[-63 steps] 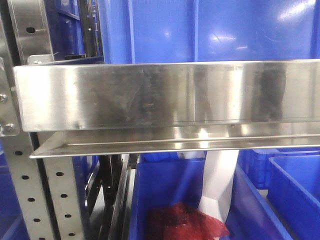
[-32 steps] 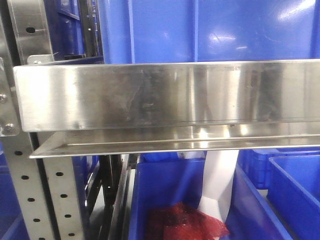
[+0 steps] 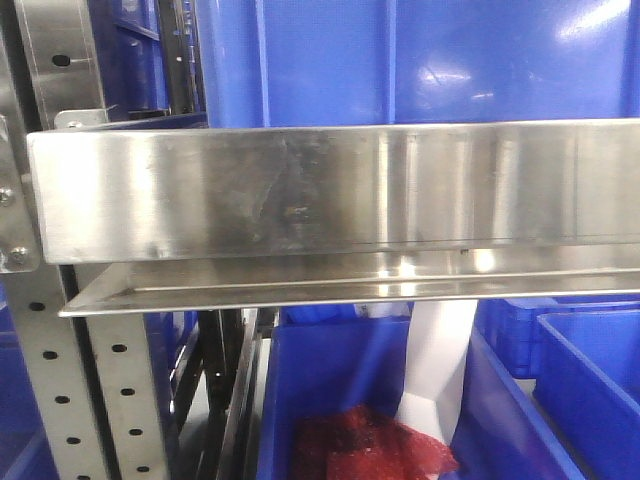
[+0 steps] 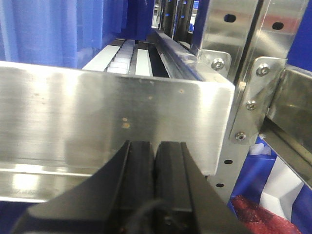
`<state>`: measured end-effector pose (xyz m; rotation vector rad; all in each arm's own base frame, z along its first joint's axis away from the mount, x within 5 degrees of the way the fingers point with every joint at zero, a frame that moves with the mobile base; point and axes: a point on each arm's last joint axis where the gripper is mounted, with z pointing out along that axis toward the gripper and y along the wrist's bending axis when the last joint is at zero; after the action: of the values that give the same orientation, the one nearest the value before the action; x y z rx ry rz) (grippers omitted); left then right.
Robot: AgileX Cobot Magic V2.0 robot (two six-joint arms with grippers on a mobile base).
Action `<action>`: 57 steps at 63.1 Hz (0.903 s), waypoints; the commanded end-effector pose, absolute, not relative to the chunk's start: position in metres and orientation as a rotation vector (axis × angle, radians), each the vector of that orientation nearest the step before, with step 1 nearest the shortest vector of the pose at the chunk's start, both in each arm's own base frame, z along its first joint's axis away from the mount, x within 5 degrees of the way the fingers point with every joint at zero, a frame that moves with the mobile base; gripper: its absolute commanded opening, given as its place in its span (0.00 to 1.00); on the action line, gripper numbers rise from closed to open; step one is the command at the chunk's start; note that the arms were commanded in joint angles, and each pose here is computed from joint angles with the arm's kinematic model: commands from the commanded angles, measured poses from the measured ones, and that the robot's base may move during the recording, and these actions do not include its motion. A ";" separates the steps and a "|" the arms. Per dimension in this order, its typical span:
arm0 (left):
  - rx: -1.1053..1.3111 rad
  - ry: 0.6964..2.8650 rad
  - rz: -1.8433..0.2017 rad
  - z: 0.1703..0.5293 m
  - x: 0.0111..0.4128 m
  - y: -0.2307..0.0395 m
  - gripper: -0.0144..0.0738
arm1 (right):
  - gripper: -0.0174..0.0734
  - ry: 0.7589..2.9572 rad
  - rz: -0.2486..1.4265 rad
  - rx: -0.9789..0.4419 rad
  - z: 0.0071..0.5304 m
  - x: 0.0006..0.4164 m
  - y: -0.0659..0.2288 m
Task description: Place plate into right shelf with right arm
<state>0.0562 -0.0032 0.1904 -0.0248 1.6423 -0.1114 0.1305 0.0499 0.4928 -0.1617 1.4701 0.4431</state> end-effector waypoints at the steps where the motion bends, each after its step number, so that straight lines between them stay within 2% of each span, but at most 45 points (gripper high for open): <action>1: -0.026 1.556 -0.121 0.196 0.056 -0.003 0.11 | 0.25 1.350 0.437 -0.146 0.511 0.123 0.046; 11: -0.026 1.556 -0.121 0.196 0.056 -0.003 0.11 | 0.25 1.346 0.425 -0.150 0.511 0.123 0.045; 24: -0.026 1.556 -0.121 0.196 0.056 -0.003 0.11 | 0.25 1.313 0.229 -0.228 0.500 0.127 0.041; 31: -0.026 1.556 -0.121 0.196 0.056 -0.003 0.11 | 0.25 1.254 0.224 -0.169 0.481 0.123 0.033; 43: -0.026 1.556 -0.121 0.196 0.056 -0.003 0.11 | 0.25 1.179 0.174 0.011 0.434 0.107 0.010; 57: -0.026 1.556 -0.121 0.196 0.056 -0.003 0.11 | 0.25 1.253 0.098 0.051 0.363 0.078 0.001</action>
<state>0.0562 -0.0032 0.1904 -0.0248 1.6423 -0.1114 0.0910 0.0037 0.3667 0.0425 1.3482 0.1217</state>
